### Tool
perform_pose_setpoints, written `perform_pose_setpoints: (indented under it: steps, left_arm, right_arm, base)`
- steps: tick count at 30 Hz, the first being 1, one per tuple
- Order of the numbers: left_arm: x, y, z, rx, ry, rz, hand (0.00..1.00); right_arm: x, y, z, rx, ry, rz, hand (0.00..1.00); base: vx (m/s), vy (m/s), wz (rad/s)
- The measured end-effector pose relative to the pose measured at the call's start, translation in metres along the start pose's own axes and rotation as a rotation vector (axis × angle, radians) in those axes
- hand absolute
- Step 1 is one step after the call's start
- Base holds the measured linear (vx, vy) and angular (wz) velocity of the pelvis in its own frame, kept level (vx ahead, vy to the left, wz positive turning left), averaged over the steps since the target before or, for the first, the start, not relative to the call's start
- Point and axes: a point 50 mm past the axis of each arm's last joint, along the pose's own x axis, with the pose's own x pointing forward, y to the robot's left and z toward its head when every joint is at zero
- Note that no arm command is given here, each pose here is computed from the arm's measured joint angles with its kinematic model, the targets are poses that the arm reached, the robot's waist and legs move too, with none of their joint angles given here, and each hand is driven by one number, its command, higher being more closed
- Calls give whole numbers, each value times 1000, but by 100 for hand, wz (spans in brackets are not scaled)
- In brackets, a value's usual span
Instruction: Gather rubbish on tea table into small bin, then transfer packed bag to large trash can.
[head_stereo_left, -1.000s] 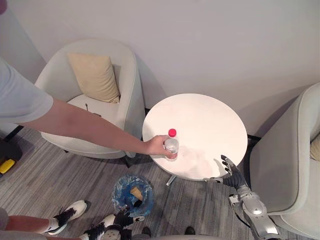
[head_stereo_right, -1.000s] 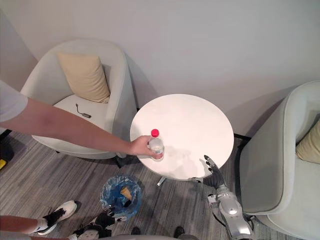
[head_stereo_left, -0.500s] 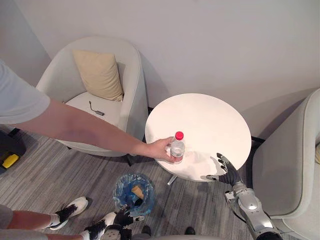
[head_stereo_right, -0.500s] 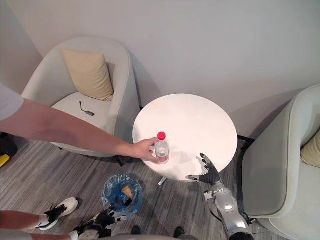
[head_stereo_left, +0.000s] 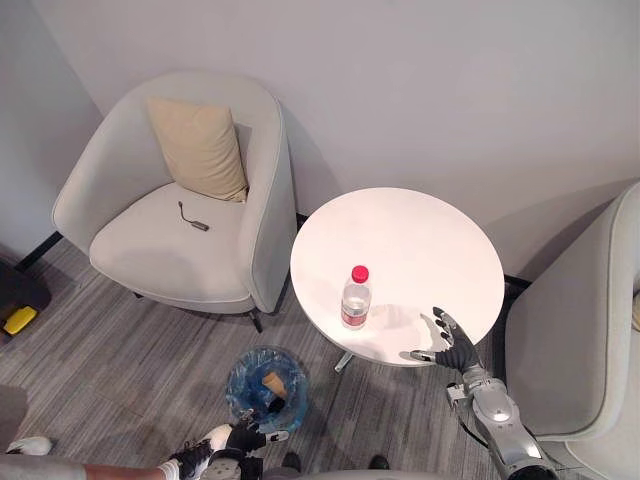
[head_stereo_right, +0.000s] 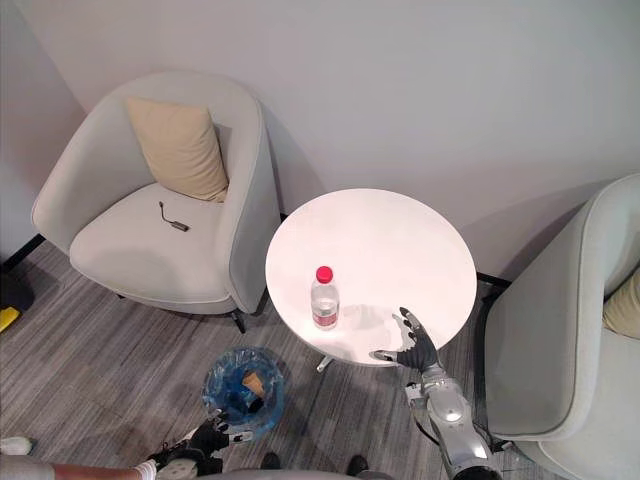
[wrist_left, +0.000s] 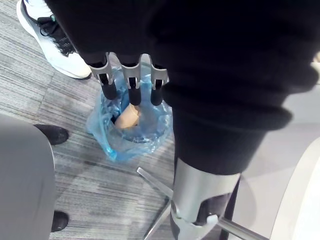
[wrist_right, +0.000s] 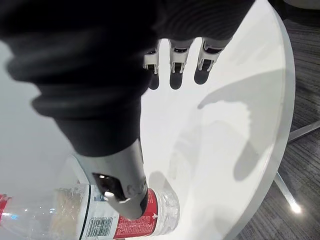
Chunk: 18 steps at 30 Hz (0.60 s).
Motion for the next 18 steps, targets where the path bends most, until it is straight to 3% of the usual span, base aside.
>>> perform_pose_setpoints:
  steps: [18]
  left_arm:
    - [0, 0, 1, -1, -2, 0, 0]
  right_arm:
    - [19, 14, 26, -12, -89, 56, 0]
  base:
    - [-13, 4, -2]
